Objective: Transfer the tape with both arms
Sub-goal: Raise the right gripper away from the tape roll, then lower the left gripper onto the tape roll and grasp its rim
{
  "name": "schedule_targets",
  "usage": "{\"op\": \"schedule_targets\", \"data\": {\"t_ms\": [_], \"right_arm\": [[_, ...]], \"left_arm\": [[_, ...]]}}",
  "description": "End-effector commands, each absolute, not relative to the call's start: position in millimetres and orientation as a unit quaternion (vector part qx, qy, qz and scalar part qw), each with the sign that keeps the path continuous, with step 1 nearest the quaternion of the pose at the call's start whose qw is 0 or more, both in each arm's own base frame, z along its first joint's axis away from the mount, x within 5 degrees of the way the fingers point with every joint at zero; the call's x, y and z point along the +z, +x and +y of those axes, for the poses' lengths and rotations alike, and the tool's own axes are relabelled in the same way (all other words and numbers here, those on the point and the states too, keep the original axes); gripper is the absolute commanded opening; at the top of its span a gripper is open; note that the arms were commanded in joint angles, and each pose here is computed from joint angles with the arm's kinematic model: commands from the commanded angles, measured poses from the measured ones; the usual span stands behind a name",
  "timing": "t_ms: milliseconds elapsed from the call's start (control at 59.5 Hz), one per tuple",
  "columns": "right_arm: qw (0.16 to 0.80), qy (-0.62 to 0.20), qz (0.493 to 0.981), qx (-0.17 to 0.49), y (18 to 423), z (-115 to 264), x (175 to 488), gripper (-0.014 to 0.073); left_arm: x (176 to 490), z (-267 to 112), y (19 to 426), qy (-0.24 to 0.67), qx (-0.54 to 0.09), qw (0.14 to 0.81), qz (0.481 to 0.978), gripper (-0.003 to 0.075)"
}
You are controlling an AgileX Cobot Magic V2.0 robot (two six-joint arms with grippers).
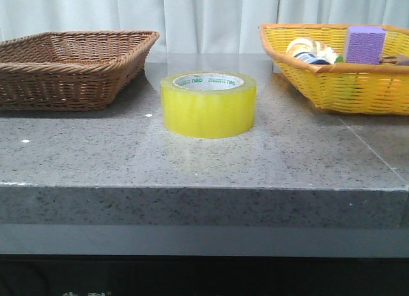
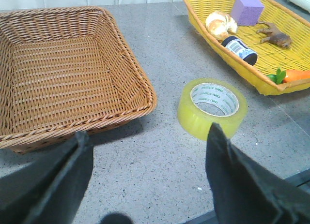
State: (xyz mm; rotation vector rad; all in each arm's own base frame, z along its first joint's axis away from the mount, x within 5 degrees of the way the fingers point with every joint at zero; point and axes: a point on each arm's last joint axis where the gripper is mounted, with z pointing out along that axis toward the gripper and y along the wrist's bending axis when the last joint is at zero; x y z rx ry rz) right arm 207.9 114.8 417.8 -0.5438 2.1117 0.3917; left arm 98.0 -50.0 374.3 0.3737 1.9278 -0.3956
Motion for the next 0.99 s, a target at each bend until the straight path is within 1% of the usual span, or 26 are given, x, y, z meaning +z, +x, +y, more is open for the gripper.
{"op": "schedule_targets", "data": {"t_ms": [0,151,336,488,605,706,807,975], "right_arm": [[0.504,-0.205,0.821,0.171,186,102,429,0.0400],[0.521,-0.202,0.811,0.174,153,86,419,0.0400],[0.528,-0.201,0.806,0.176,130,74,407,0.0400],[0.531,-0.202,0.804,0.177,122,70,406,0.0400],[0.529,-0.202,0.805,0.176,123,71,406,0.0400],[0.529,-0.202,0.805,0.176,123,71,406,0.0400],[0.529,-0.202,0.805,0.176,123,71,406,0.0400],[0.529,-0.202,0.805,0.176,123,71,406,0.0400]], "left_arm": [[390,-52,100,0.150,-0.183,0.575,0.783,0.0490],[390,-52,100,0.150,-0.183,0.575,0.783,0.0490],[394,-52,101,0.149,-0.183,0.594,0.769,0.0490],[405,-58,111,0.189,-0.157,0.604,0.758,0.0490],[416,-69,126,0.232,-0.140,0.588,0.762,0.0491],[426,-85,144,0.283,-0.127,0.566,0.764,0.0498],[428,-109,166,0.333,-0.122,0.544,0.760,0.0498],[419,-162,200,0.427,-0.116,0.495,0.748,0.0498]]}}
